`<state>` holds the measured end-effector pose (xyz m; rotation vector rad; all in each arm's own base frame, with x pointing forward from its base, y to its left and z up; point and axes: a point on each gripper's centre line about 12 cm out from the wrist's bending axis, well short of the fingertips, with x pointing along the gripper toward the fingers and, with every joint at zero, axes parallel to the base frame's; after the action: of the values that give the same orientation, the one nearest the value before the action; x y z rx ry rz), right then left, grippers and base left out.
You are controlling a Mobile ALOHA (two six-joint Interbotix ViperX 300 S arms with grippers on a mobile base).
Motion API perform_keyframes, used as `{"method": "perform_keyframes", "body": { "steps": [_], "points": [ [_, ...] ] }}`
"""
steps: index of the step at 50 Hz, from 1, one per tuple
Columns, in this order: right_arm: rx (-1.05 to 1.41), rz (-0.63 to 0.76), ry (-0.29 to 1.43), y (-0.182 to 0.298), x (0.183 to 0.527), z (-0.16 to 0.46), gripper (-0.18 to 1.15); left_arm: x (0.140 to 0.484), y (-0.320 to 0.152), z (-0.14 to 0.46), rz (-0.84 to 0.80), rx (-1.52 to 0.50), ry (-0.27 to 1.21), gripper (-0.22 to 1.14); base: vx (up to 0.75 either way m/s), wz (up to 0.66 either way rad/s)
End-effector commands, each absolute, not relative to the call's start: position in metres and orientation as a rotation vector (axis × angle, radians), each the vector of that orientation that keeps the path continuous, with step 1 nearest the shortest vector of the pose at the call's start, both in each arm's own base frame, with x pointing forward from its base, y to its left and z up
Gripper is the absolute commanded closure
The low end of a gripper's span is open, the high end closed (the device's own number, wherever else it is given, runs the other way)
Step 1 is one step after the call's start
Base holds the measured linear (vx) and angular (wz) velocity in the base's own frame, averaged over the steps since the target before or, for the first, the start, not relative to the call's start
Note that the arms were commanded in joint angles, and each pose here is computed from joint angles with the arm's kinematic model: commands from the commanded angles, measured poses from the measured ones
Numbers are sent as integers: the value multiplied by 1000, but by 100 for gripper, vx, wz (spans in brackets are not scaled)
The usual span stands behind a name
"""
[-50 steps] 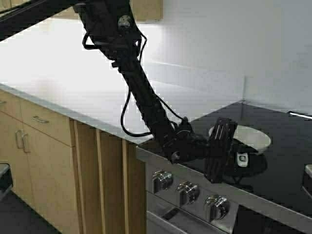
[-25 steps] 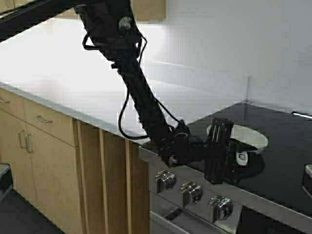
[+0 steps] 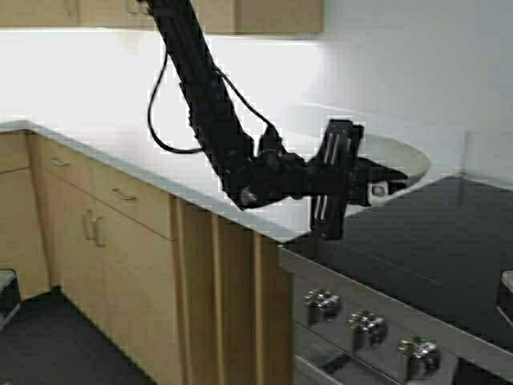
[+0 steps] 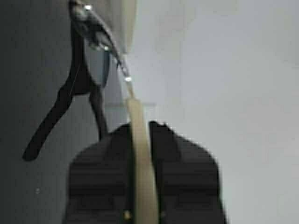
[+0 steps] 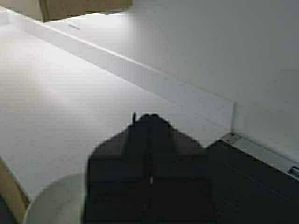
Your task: Wash the pan
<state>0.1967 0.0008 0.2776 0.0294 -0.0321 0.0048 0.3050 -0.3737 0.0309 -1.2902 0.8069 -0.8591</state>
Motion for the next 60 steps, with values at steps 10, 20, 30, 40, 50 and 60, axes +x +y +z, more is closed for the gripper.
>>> {"method": "perform_keyframes", "body": {
  "steps": [10,20,30,40,50,60],
  "points": [
    [39,5,-17,1,202,277,91,286,-333,83,-852,-1331,667,89,6,49],
    [82,7,-23,1,200,278,91,271,-316,87,-845,-1328,660,89,6,58],
    [59,26,-16,5,196,279,91,261,-304,80,-839,-1318,658,89,7,59],
    [43,49,-17,9,197,280,91,253,-297,76,-839,-1326,660,89,7,49],
    [40,49,3,9,200,276,91,253,-292,71,-817,-1329,663,89,8,40],
    [40,49,12,9,199,273,91,257,-287,66,-794,-1336,666,89,9,45]
  ]
}}
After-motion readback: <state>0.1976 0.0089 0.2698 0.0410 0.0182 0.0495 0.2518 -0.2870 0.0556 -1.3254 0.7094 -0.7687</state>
